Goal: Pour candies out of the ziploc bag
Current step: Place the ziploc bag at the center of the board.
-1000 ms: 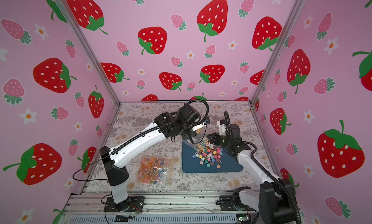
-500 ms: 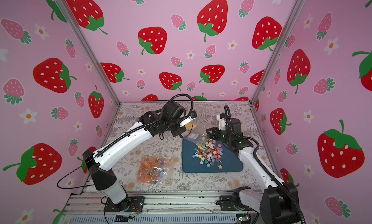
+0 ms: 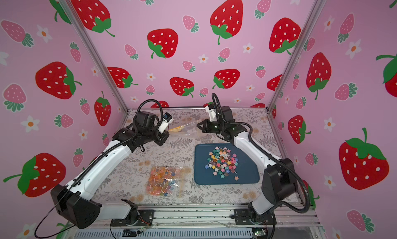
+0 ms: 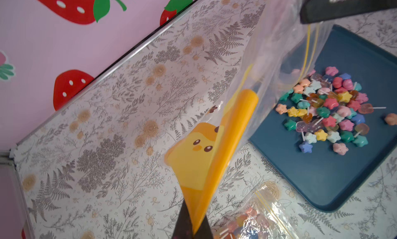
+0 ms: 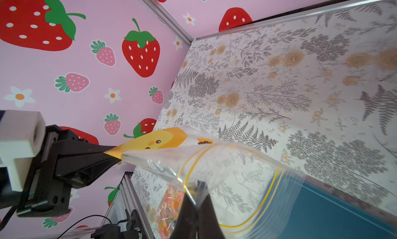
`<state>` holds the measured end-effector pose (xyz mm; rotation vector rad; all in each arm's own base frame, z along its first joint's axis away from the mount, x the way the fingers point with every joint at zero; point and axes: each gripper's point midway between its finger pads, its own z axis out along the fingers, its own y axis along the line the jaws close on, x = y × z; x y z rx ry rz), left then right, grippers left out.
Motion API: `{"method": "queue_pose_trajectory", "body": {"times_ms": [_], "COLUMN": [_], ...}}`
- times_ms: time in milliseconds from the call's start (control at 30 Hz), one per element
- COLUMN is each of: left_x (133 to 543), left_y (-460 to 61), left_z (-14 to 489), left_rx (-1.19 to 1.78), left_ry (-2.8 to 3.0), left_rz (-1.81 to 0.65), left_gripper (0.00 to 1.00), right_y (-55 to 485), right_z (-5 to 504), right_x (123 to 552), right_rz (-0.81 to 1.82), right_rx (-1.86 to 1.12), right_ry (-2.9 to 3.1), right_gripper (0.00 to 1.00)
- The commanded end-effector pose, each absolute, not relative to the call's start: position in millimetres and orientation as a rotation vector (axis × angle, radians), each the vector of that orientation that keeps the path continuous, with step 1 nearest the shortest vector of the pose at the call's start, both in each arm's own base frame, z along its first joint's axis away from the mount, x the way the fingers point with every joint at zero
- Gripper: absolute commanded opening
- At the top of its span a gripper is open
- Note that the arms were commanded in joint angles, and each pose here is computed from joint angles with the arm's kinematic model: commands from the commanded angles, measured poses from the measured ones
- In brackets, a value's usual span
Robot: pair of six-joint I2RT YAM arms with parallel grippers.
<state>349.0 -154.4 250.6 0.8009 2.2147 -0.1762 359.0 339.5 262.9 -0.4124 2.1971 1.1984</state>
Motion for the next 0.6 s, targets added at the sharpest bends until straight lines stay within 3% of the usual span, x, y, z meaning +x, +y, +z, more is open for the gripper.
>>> {"method": "queue_pose_trajectory", "body": {"times_ms": [0, 333, 400, 467, 567], "left_x": [353.1, 384.4, 390.4, 396.3, 404.4], "left_y": [-140.1, -115.5, -114.2, -110.8, -97.8], "left_z": [246.2, 221.8, 214.6, 204.7, 197.8], "left_rx": [0.703, 0.52, 0.508, 0.485, 0.406], "left_ry": [2.242, 2.311, 2.32, 2.339, 2.36], "left_rz": [-0.277, -0.337, -0.33, -0.311, -0.232], "left_gripper": [0.0, 0.0, 0.04, 0.15, 0.39], "right_y": [356.5, 404.4, 406.4, 408.4, 410.0], "right_z": [258.3, 209.8, 201.5, 194.8, 187.7], "right_x": [376.4, 400.3, 403.6, 406.0, 408.4], "right_rz": [1.182, 1.219, 1.21, 1.2, 1.184], "right_rx": [-0.387, -0.395, -0.394, -0.402, -0.41], "right_ry": [2.228, 2.34, 2.357, 2.373, 2.393], "right_gripper": [0.0, 0.03, 0.06, 0.1, 0.2]}}
